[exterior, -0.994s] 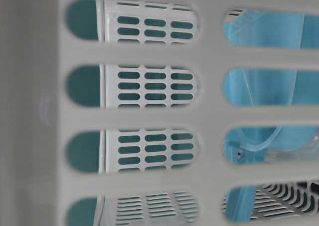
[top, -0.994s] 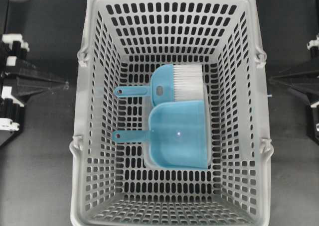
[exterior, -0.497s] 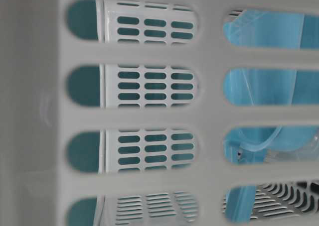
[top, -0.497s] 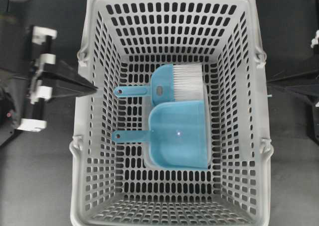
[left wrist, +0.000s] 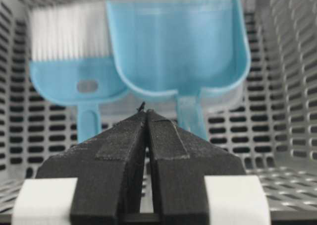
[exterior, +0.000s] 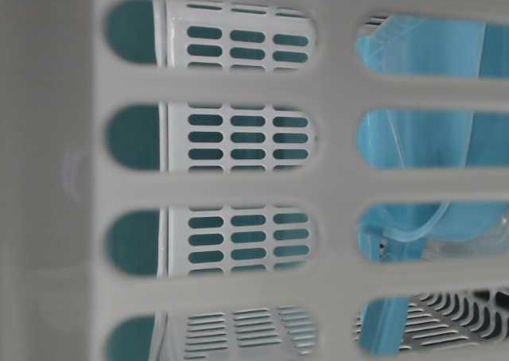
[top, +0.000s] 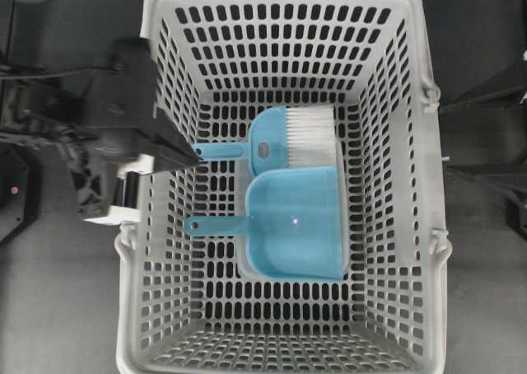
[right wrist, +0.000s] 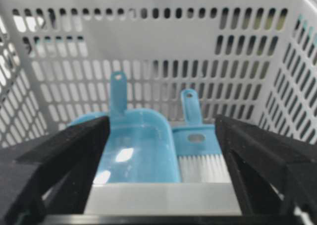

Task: Pick up the dustpan from the shopping basket with the left arm.
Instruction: 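Lower the left gripper into the basket around the dustpan handle and close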

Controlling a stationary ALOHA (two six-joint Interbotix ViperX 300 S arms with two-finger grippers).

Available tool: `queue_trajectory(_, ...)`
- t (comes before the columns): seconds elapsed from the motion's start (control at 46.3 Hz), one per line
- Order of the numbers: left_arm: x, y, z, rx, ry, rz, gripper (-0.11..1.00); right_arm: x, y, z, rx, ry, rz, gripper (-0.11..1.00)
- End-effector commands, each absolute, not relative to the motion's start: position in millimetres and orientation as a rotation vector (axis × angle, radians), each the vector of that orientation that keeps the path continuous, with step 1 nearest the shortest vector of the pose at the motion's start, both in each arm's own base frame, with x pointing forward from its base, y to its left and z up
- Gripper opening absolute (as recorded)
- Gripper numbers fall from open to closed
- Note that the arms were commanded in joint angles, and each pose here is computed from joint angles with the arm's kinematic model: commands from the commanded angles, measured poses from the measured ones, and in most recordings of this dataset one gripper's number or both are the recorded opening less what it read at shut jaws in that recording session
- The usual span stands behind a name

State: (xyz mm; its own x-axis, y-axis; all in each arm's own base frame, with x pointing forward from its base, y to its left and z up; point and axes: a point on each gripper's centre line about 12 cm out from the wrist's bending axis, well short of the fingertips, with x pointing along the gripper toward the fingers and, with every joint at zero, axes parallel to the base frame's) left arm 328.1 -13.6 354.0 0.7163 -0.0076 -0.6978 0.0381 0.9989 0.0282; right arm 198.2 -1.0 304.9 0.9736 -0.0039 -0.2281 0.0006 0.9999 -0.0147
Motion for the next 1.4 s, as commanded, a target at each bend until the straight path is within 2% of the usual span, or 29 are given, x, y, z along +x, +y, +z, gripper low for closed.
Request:
queue_trajectory(0.0, 335, -14, 364, 0.040, 0.792, -0.020, 0.02, 199, -2, 317, -0.013, 0.199, -0.006, 0.79)
queue_trajectory(0.043, 340, -14, 361, 0.038, 0.818, -0.019, 0.07, 198, -2, 317, -0.011, 0.198, -0.006, 0.79)
queue_trajectory(0.108, 347, -15, 357, 0.033, 0.868, -0.016, 0.23, 198, -2, 318, -0.011, 0.196, -0.006, 0.79)
queue_trajectory(0.238, 369, -23, 345, 0.026, 0.956, -0.020, 0.64, 198, -2, 318, -0.010, 0.193, -0.006, 0.79)
queue_trajectory(0.303, 379, -27, 333, 0.019, 1.012, -0.018, 0.81, 198, -2, 318, -0.010, 0.192, -0.006, 0.79)
queue_trajectory(0.367, 389, -31, 320, 0.019, 1.063, -0.017, 0.90, 198, -2, 317, -0.010, 0.190, -0.006, 0.79)
queue_trajectory(0.605, 404, -52, 273, 0.016, 1.191, -0.028, 0.89, 198, -2, 317, -0.007, 0.190, -0.006, 0.79)
queue_trajectory(0.756, 404, -54, 246, 0.017, 1.264, -0.019, 0.89, 198, -1, 317, -0.004, 0.187, -0.005, 0.79)
queue_trajectory(1.037, 400, -54, 214, 0.027, 1.340, -0.014, 0.89, 196, -1, 316, -0.004, 0.181, -0.005, 0.79)
queue_trajectory(1.21, 402, -54, 207, 0.024, 1.311, -0.018, 0.87, 195, -1, 315, -0.004, 0.179, -0.005, 0.79)
queue_trajectory(1.296, 405, -54, 207, 0.023, 1.290, -0.022, 0.81, 194, -1, 316, -0.002, 0.178, -0.005, 0.79)
queue_trajectory(1.383, 405, -54, 207, 0.024, 1.279, -0.022, 0.62, 194, -1, 315, -0.002, 0.179, -0.005, 0.79)
